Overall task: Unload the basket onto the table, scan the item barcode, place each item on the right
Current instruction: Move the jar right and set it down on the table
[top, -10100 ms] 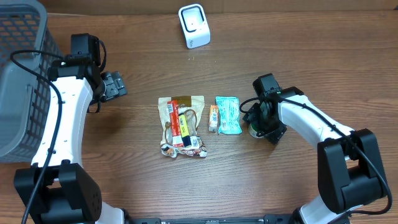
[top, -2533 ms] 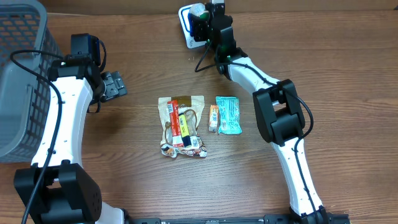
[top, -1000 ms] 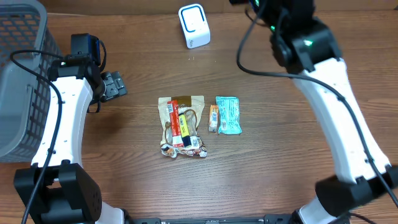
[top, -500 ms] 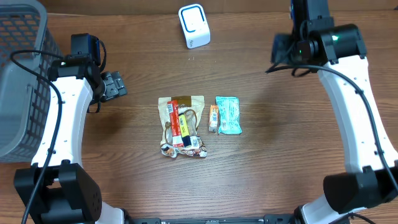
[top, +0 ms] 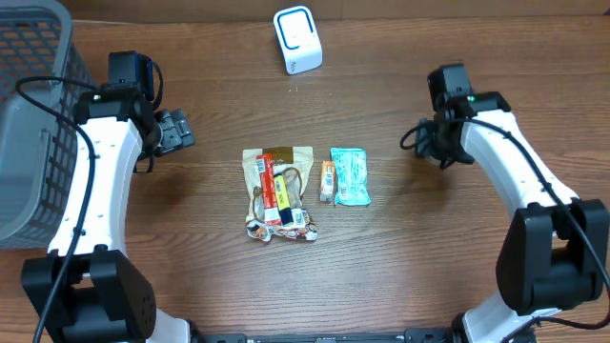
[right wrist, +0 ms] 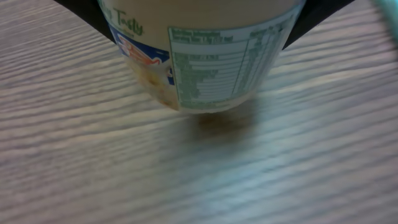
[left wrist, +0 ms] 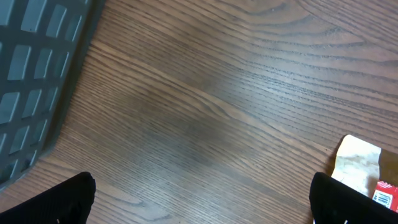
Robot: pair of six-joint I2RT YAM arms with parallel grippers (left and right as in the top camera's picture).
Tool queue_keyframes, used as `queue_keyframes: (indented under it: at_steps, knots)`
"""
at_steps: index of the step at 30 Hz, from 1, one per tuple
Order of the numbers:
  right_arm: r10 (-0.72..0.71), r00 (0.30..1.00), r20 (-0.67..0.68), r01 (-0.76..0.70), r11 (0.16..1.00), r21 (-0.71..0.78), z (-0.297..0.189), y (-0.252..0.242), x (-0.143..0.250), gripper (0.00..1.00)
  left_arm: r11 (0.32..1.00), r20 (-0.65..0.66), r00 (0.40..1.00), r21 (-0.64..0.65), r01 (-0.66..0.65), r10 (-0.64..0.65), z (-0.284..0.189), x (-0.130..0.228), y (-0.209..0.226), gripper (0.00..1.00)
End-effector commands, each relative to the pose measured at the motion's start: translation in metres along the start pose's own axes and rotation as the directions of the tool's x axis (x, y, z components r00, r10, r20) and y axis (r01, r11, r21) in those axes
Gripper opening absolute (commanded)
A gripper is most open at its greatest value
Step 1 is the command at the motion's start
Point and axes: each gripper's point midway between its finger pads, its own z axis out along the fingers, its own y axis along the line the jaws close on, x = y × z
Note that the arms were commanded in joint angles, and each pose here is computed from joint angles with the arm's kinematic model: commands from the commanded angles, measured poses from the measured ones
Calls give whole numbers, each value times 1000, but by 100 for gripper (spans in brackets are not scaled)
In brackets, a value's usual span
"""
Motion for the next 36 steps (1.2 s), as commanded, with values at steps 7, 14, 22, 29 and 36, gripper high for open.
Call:
queue_keyframes:
  at_steps: [7,14,22,29,36]
  knots:
    - [47,999,-13,-47,997,55,18,-28,12,36,1000,29,999,4,-16,16,-8,-6,0,100]
    - [67,996,-58,-62,995,74,28,-40,26,57,1000,29,999,4,-16,16,-8,-6,0,100]
    - [73,995,-67,-68,995,78,29,-43,28,85,1000,29,999,4,-16,16,-8,-6,0,100]
    - [73,995,-68,-68,995,78,29,-43,28,92,1000,29,999,4,-16,16,-8,-6,0,100]
    - [75,997,-27,-73,995,66,28,-41,18,92,1000,29,999,4,-16,16,-8,-6,0,100]
